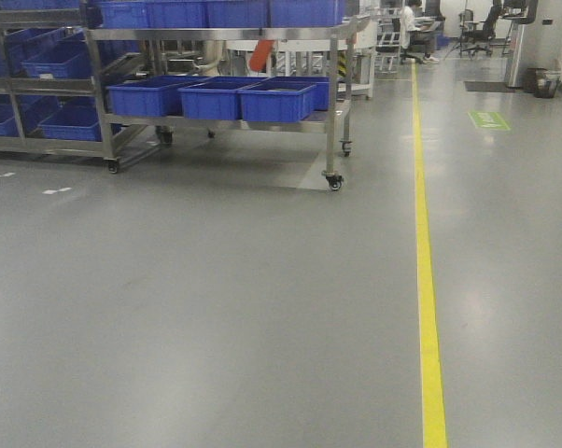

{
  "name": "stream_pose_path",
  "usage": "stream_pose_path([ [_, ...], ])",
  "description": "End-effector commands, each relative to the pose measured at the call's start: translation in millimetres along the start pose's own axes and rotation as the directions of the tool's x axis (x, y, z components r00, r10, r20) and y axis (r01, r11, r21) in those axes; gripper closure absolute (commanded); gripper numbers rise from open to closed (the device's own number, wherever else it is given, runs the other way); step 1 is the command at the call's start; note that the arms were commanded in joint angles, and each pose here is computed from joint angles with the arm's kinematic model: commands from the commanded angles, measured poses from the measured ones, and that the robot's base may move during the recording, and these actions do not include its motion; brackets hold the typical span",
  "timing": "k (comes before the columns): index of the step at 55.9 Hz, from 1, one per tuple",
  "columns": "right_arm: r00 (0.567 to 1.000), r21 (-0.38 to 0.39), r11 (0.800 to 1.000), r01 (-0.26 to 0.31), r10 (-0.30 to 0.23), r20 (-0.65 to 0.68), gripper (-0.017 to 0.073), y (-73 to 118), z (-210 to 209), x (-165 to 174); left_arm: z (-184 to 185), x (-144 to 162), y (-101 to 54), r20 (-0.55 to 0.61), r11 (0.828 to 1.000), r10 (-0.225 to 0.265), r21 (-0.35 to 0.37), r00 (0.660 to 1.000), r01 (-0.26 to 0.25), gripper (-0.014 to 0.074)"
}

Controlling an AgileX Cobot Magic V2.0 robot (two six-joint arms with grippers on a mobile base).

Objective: Pick and sort blue part to right shelf
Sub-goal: 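Drive the base across the floor to the rack of blue bins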

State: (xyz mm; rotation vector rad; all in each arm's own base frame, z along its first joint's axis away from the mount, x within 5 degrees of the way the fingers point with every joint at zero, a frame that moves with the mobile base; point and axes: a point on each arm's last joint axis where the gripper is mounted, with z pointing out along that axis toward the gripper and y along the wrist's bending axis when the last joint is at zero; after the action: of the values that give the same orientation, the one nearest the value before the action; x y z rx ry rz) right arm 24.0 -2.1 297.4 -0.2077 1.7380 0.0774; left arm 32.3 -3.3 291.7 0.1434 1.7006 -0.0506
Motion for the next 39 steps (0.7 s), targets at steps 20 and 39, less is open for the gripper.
stream_pose_path([
  [20,0.995,0.005,1.000,0.015,-0.015,0.099,0.0350,-0.5,-1.9,-15.4,-1.8,-16.8,0.7,0.104,1.000,-0.007,-0.003,0.995,0.007,0.0218],
  [39,0.995,0.005,1.000,0.015,-0.015,0.098,0.0350,-0.5,-1.9,-15.4,-1.8,-16.8,0.7,0.104,1.000,-0.007,-0.003,0.995,0.007,0.0218],
])
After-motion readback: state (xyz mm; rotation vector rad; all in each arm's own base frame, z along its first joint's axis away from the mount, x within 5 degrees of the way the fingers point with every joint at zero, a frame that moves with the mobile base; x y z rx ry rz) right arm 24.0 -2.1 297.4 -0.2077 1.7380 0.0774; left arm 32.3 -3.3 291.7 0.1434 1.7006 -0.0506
